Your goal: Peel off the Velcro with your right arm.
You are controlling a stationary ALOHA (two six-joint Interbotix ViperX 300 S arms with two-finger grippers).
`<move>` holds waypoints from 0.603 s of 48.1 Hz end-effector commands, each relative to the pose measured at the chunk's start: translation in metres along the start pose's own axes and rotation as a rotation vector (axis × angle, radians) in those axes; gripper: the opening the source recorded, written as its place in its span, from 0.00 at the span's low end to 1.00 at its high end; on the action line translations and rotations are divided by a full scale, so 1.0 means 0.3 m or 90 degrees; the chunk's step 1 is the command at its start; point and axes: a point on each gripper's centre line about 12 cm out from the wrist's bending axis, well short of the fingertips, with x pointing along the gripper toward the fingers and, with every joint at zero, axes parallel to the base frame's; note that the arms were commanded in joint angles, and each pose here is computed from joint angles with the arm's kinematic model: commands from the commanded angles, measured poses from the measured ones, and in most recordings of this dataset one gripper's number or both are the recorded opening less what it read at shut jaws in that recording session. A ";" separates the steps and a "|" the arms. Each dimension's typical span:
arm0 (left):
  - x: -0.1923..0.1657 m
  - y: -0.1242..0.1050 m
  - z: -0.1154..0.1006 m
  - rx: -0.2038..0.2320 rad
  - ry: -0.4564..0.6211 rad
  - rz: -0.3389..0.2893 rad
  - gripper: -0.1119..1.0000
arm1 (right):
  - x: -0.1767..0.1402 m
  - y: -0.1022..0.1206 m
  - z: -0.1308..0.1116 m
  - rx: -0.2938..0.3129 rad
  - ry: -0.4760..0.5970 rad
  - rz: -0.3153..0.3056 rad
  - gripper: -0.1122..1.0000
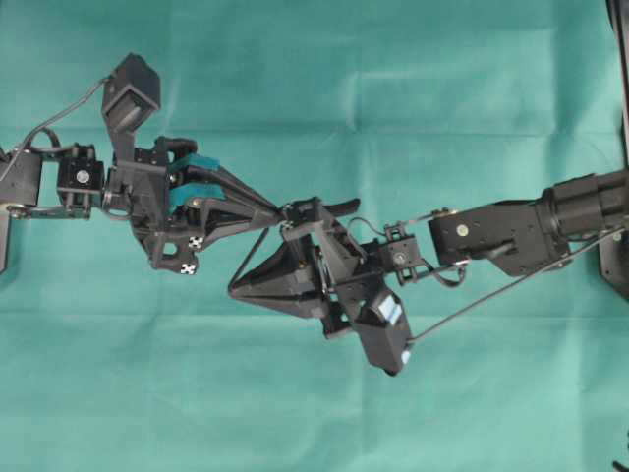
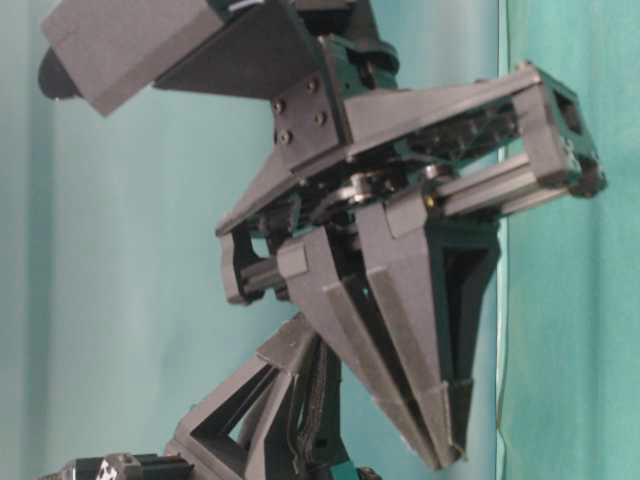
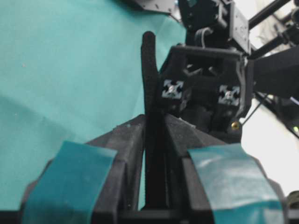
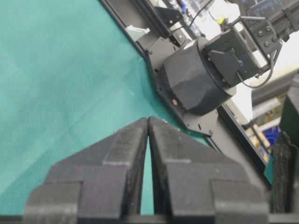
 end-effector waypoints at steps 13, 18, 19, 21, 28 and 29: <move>0.001 -0.023 0.042 0.000 -0.027 -0.015 0.19 | 0.042 0.016 0.078 -0.012 -0.029 0.010 0.02; 0.002 -0.024 0.047 0.000 -0.029 -0.016 0.19 | 0.045 0.029 0.086 -0.012 -0.033 0.014 0.02; 0.003 -0.024 0.044 0.000 -0.027 -0.016 0.19 | 0.045 0.031 0.087 -0.012 -0.033 0.016 0.02; 0.004 -0.025 0.046 0.000 -0.028 -0.016 0.19 | 0.045 0.033 0.088 -0.012 -0.033 0.016 0.02; 0.003 -0.025 0.048 -0.001 -0.033 -0.019 0.19 | 0.046 0.042 0.092 -0.013 -0.035 0.020 0.02; 0.003 -0.025 0.048 -0.001 -0.033 -0.019 0.19 | 0.046 0.043 0.095 -0.013 -0.036 0.020 0.02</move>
